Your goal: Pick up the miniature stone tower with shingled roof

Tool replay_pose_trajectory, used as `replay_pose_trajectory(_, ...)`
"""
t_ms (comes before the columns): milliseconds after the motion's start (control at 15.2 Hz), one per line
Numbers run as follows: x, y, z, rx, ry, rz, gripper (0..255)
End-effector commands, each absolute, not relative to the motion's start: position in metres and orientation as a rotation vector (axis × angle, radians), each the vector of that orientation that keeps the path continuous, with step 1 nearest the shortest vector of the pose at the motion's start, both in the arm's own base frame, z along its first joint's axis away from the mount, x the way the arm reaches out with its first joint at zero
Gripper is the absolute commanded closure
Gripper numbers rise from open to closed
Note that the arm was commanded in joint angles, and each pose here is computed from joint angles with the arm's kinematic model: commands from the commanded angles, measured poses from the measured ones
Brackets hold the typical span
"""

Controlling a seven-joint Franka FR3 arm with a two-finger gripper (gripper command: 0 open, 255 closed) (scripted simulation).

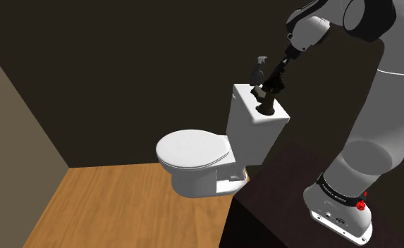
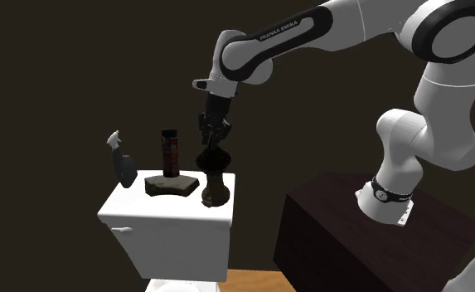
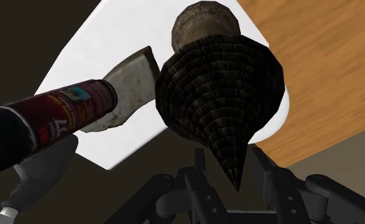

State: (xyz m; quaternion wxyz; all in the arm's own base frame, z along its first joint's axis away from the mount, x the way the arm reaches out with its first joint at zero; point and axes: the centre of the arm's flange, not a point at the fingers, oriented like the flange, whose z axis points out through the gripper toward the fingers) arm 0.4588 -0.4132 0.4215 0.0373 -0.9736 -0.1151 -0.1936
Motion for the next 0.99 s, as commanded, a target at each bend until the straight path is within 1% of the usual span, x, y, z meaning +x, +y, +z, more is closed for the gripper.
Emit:
replay_pose_trajectory(0, 0.459, -0.413, 0.431, -2.989, -0.353, -0.596, 255)
replay_pose_trajectory(792, 0.459, -0.413, 0.495, -2.989, -0.353, -0.596, 255)
replay_pose_trajectory(924, 0.459, -0.413, 0.495, -2.989, -0.353, -0.596, 255)
